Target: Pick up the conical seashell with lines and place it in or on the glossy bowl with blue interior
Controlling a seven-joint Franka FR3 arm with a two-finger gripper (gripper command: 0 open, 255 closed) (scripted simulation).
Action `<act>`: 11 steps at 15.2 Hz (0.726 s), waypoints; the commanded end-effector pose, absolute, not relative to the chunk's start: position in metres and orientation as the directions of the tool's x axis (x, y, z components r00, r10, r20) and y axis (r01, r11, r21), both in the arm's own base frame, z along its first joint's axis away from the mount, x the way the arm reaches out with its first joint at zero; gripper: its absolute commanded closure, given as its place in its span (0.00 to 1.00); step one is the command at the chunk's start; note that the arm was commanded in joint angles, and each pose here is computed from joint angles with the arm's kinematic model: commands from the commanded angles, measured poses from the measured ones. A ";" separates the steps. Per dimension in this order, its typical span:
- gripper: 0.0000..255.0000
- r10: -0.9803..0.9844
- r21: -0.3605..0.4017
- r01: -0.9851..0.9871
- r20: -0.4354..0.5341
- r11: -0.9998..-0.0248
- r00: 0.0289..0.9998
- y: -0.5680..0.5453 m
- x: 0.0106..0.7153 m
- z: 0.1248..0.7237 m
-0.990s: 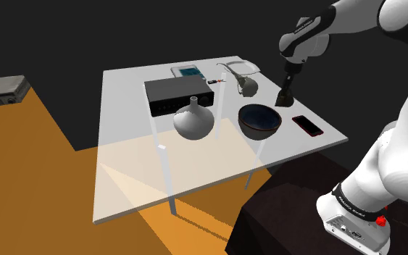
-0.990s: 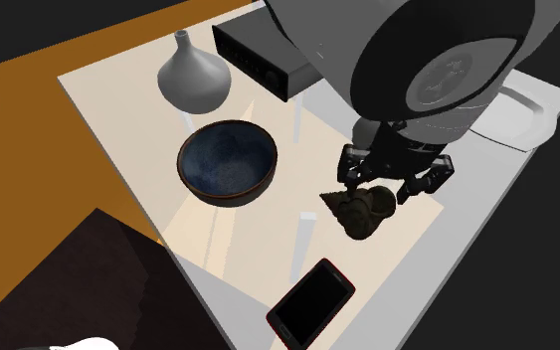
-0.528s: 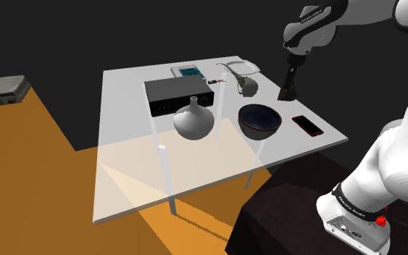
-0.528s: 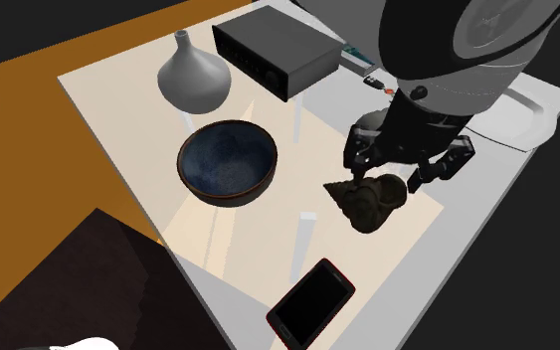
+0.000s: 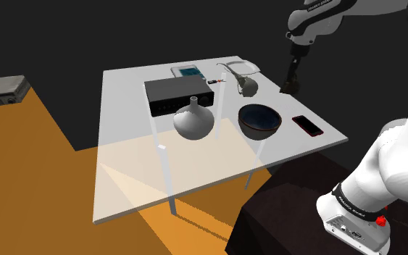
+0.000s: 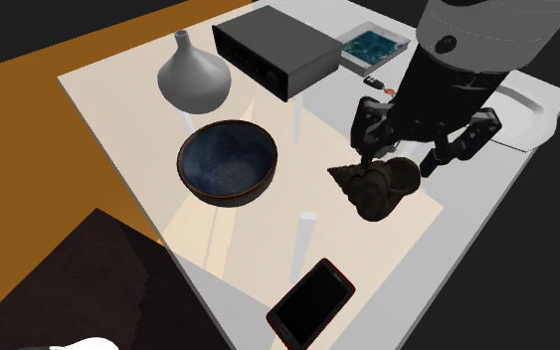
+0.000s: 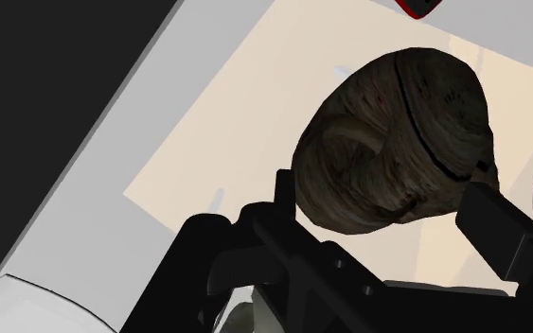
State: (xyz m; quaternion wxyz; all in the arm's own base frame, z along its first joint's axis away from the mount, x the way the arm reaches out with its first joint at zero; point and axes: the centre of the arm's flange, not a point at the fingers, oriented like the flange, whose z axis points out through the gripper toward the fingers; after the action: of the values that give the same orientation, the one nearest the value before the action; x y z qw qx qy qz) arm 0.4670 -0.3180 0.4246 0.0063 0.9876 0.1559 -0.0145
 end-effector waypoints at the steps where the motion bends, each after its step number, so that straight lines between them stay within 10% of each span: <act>1: 1.00 0.308 0.008 0.308 -0.031 -0.951 0.951 -0.318 0.466 0.436; 11: 1.00 0.308 0.008 0.308 -0.031 -0.951 0.951 -0.226 0.472 0.453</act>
State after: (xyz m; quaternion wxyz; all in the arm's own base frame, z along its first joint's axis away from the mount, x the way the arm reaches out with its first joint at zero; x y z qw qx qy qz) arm 0.4715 -0.2413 0.4521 0.0058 0.9875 0.1566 -0.0146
